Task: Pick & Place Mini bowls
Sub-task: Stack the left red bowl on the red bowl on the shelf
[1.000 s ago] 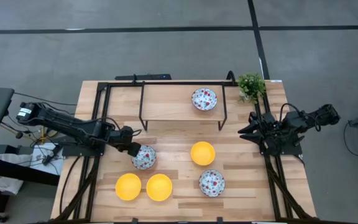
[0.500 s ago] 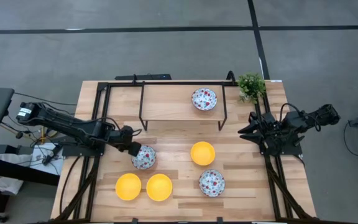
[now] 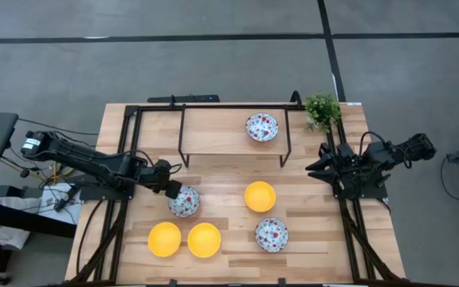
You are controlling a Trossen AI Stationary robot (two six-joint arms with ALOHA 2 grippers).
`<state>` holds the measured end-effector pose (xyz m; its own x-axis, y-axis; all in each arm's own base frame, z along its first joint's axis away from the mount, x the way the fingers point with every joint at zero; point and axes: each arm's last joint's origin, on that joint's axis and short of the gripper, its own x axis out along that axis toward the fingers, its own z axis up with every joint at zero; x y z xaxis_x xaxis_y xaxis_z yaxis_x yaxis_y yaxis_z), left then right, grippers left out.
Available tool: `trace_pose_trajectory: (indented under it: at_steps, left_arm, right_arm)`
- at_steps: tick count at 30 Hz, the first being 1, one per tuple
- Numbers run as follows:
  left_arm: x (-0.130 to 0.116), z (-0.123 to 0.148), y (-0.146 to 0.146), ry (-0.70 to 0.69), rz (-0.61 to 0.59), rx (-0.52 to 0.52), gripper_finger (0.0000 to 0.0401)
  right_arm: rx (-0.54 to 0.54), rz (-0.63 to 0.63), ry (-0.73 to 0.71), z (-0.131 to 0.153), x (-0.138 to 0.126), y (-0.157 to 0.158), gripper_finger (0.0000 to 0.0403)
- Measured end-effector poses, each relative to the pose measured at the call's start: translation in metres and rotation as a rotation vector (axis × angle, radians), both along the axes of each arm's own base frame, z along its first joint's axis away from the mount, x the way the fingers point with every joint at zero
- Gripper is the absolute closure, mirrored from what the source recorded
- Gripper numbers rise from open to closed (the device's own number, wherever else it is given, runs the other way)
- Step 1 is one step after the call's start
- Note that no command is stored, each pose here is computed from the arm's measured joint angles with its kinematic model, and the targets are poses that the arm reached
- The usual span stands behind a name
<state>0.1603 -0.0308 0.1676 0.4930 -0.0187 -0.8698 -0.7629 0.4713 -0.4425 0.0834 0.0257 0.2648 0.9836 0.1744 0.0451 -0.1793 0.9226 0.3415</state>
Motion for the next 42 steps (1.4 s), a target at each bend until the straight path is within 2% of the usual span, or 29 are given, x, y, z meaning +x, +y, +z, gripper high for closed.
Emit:
trace_pose_trajectory:
  at_steps: [10, 19, 23, 32, 42]
  left_arm:
    - [0.005, -0.013, -0.004, 0.078, -0.034, 0.023, 0.0187]
    - [0.012, -0.019, -0.005, 0.083, -0.034, 0.020, 0.0194]
    - [0.012, -0.019, -0.005, 0.079, -0.035, 0.016, 0.0233]
    - [0.012, -0.019, -0.005, 0.085, -0.036, 0.014, 0.0382]
    - [0.011, -0.018, -0.006, 0.087, -0.050, -0.012, 0.0390]
  right_arm:
    - [0.003, 0.000, -0.007, 0.001, 0.000, 0.000, 0.0310]
    - [0.003, 0.000, -0.007, 0.001, 0.000, 0.000, 0.0310]
    - [0.004, 0.001, -0.010, 0.001, 0.000, 0.000, 0.0310]
    - [0.004, 0.000, -0.010, 0.001, 0.000, 0.000, 0.0310]
    - [0.015, 0.001, -0.010, 0.001, 0.000, 0.000, 0.0310]
